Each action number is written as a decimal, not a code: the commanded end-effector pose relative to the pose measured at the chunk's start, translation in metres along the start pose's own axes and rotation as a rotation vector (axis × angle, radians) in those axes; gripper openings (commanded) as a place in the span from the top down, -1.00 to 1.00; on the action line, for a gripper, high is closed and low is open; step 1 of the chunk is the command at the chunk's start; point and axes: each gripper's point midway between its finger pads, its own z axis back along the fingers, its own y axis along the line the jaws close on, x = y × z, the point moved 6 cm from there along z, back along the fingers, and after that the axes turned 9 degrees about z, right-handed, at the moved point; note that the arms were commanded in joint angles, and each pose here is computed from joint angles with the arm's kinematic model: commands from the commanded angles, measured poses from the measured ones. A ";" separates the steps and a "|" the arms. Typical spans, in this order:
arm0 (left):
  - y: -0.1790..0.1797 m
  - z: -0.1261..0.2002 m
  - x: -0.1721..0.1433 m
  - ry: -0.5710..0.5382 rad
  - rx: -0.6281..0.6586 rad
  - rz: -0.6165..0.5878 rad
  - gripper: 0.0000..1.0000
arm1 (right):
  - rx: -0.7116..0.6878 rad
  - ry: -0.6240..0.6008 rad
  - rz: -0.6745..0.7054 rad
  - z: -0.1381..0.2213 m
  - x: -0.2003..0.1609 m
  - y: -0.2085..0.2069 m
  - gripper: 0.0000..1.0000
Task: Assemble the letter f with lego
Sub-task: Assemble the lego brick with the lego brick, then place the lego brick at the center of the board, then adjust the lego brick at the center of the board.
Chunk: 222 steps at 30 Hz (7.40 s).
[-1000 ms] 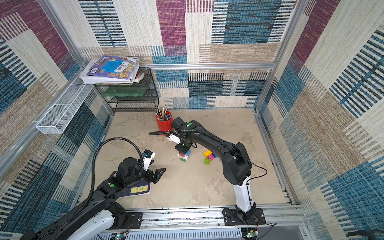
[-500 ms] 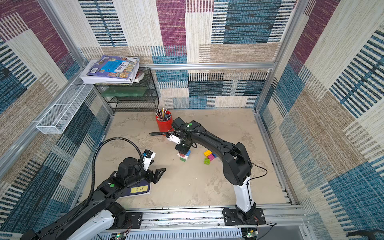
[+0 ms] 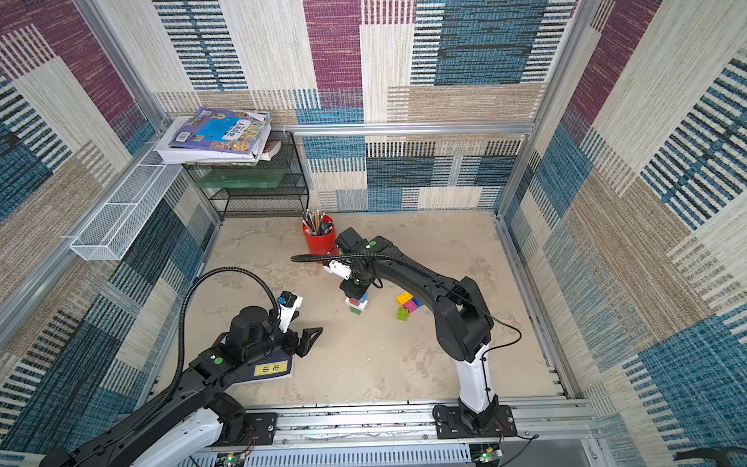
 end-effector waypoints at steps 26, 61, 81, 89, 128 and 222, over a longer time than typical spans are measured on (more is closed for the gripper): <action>-0.001 -0.002 0.002 0.003 -0.007 -0.002 -0.98 | 0.007 0.116 -0.016 -0.003 -0.027 0.005 0.44; -0.001 -0.003 0.002 0.004 -0.003 -0.001 -0.98 | 0.079 0.256 -0.062 -0.052 -0.050 0.011 0.51; -0.001 -0.002 0.002 0.003 -0.004 -0.002 -0.98 | -0.021 0.016 -0.222 0.010 -0.008 -0.046 0.54; -0.001 -0.003 0.002 0.004 -0.004 -0.002 -0.99 | 0.016 -0.143 -0.338 0.029 -0.008 -0.078 0.54; 0.002 -0.008 0.001 0.028 0.019 0.003 -0.98 | 0.447 -0.600 -0.614 -0.018 -0.046 -0.124 0.41; 0.002 -0.009 0.001 0.035 0.017 0.002 -0.98 | 0.290 -0.435 -0.797 -0.051 -0.110 -0.136 0.44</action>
